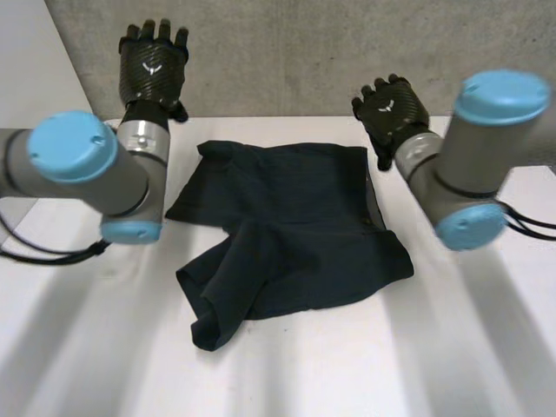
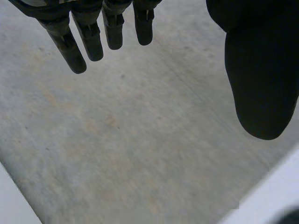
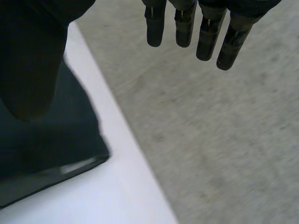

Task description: Fold the shorts.

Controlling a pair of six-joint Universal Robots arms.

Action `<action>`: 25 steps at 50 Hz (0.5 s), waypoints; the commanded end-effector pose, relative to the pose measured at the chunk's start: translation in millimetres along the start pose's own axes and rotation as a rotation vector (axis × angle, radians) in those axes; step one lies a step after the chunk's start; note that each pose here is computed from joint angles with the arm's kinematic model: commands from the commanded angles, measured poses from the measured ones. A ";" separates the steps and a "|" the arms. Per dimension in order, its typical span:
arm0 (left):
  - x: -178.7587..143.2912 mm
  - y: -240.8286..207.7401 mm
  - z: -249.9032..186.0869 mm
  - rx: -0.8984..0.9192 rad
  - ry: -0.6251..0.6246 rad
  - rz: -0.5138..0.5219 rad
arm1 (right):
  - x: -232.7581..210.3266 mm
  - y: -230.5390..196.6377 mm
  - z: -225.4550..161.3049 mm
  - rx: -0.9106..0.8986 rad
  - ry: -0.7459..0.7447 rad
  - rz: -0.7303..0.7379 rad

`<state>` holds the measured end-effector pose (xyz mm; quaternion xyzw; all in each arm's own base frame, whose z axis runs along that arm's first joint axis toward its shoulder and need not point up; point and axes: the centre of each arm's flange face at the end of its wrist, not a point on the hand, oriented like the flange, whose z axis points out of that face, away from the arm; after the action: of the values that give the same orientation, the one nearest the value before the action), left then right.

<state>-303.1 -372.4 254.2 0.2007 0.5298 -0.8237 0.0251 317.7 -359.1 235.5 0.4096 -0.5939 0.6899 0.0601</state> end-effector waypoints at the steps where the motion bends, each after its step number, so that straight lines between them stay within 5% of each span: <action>1: 6.3 1.7 -80.6 -0.329 0.322 -0.008 | -14.5 15.5 -67.3 -0.215 -0.298 0.091; 5: 14.6 14.8 -127.7 -0.545 0.513 -0.054 | -32.7 36.7 -90.1 -0.283 -0.396 0.138; 9: 16.4 33.4 -153.4 -0.621 0.578 -0.072 | -35.0 42.4 -109.7 -0.291 -0.396 0.154; 25: 8.0 90.1 -142.1 -0.604 0.479 -0.067 | -56.1 68.6 -124.4 -0.283 -0.367 0.177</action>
<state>-245.1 -276.2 133.2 0.3562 0.7396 -0.5668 -0.0699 254.5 -246.6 153.7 0.4632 -0.7194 0.5146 -0.0556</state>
